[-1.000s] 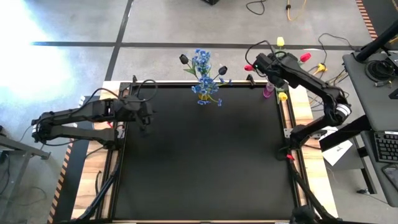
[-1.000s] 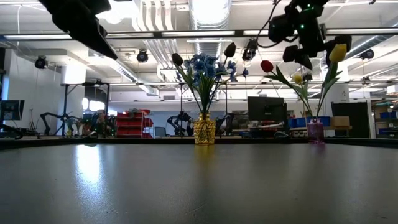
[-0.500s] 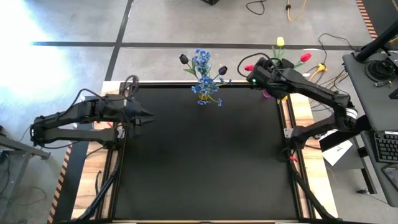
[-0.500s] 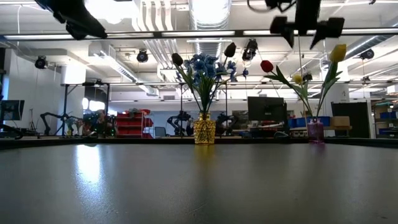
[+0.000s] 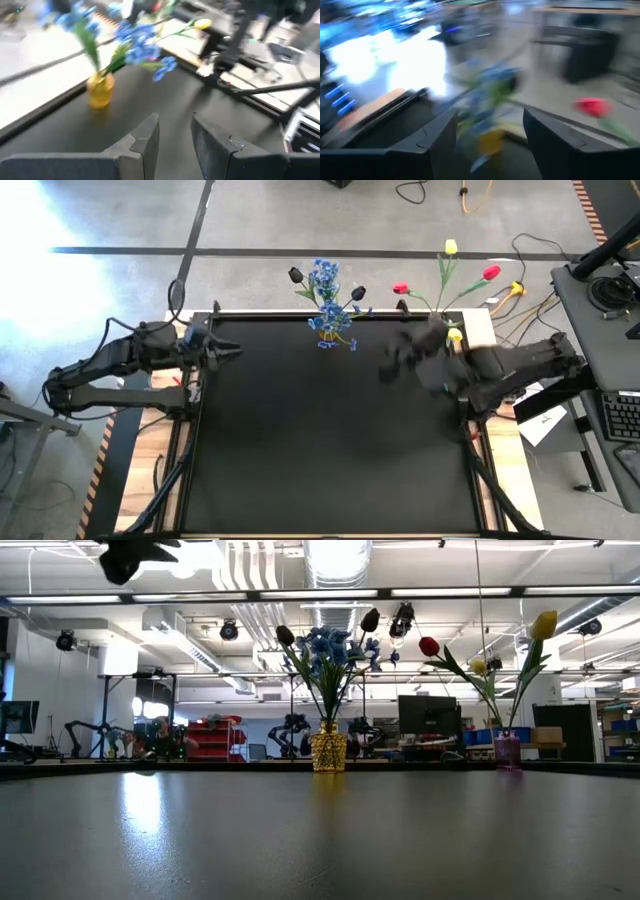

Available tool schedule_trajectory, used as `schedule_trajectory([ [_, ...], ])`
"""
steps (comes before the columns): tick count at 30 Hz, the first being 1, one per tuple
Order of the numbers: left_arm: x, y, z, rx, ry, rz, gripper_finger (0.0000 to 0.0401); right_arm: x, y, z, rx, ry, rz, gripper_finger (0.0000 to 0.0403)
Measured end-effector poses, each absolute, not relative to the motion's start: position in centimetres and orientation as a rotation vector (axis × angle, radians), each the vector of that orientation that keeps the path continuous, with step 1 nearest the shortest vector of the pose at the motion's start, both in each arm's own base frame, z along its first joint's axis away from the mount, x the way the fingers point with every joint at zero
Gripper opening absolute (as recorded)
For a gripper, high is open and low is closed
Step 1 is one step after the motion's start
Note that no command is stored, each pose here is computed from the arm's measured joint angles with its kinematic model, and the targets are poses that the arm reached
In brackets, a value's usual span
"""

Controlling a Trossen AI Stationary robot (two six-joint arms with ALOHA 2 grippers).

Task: Sort flowers into vase by color
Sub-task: Return to Home Position

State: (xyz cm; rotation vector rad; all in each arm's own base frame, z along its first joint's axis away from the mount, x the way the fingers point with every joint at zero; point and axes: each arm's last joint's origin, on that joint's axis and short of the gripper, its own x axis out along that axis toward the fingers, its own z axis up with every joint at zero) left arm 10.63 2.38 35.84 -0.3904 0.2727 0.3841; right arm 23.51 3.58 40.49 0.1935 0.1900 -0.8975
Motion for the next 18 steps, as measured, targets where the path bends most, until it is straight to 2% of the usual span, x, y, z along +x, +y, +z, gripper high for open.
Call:
schedule_trajectory([
  [5, 10.7, 2.1, 35.8, -0.325, 0.214, 0.266, 0.0100, 23.0, 9.4, 39.7, 0.139, 0.238, -0.500, 0.0164],
  [9, 10.5, 1.9, 35.2, -0.266, 0.173, 0.196, 0.0100, 22.0, 12.7, 38.6, 0.127, 0.224, -0.258, 0.0106],
  [15, 10.9, 2.0, 33.2, -0.269, 0.232, 0.202, 0.0100, 20.8, 14.4, 37.1, 0.202, 0.111, 0.298, 0.0019],
  [18, 11.4, 2.2, 32.3, -0.218, 0.269, 0.262, 0.0100, 19.6, 13.7, 36.9, 0.129, 0.052, 0.374, 0.0015],
])
